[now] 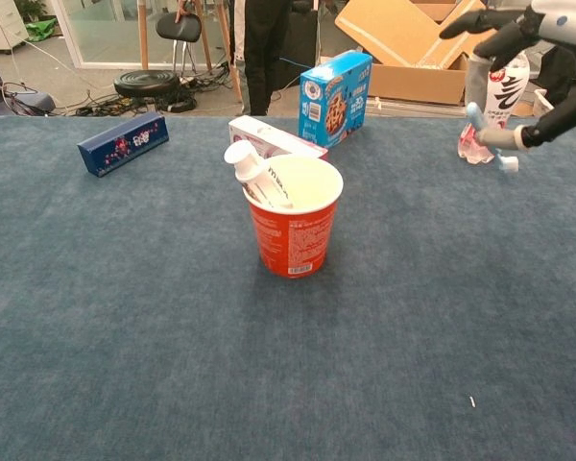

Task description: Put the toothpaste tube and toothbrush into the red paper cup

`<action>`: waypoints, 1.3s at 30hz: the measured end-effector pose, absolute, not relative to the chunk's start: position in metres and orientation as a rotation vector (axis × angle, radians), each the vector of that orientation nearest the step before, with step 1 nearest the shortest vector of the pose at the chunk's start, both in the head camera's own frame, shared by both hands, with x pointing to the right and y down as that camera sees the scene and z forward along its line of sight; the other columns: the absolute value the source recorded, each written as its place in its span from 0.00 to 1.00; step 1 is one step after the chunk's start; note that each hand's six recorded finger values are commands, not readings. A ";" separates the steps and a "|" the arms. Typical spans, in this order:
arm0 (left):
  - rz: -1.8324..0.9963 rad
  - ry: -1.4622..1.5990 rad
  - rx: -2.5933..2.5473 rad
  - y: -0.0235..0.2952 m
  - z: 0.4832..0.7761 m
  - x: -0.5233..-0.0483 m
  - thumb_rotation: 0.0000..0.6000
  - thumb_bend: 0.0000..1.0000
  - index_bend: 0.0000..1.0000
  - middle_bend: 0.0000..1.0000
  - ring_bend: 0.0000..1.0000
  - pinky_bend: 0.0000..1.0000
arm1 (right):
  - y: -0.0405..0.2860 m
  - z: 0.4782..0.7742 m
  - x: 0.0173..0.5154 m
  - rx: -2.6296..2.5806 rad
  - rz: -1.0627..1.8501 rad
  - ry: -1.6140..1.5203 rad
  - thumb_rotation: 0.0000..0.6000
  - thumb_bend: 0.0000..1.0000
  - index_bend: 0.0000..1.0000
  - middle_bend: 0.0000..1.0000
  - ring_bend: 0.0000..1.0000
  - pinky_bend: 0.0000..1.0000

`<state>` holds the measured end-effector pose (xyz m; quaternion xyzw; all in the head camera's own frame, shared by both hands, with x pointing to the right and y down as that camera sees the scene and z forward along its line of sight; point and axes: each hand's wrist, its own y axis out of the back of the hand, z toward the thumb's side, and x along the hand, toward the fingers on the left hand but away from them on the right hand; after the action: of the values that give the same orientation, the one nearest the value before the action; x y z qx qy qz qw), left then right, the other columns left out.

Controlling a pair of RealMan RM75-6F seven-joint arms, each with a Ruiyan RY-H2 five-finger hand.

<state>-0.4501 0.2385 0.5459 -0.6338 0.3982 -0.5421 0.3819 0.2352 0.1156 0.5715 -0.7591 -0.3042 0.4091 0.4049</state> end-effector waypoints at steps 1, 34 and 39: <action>-1.383 1.016 -1.617 0.238 0.546 -0.450 1.00 0.15 0.44 0.37 0.37 0.42 | 0.114 0.566 0.230 -1.936 1.008 -0.781 1.00 0.22 0.61 0.11 0.00 0.23; -1.377 1.053 -1.622 0.239 0.536 -0.456 1.00 0.15 0.44 0.37 0.37 0.42 | 0.108 0.564 0.112 -2.201 0.664 -0.824 1.00 0.22 0.62 0.13 0.00 0.23; -1.378 1.056 -1.629 0.239 0.536 -0.457 1.00 0.15 0.44 0.37 0.37 0.42 | 0.104 0.572 0.106 -2.217 0.656 -0.844 1.00 0.22 0.62 0.13 0.00 0.23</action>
<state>-0.4572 0.2388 0.5359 -0.6353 0.4120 -0.5373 0.3714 0.1060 0.1043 0.5715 -0.8491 -0.3233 0.2513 0.3337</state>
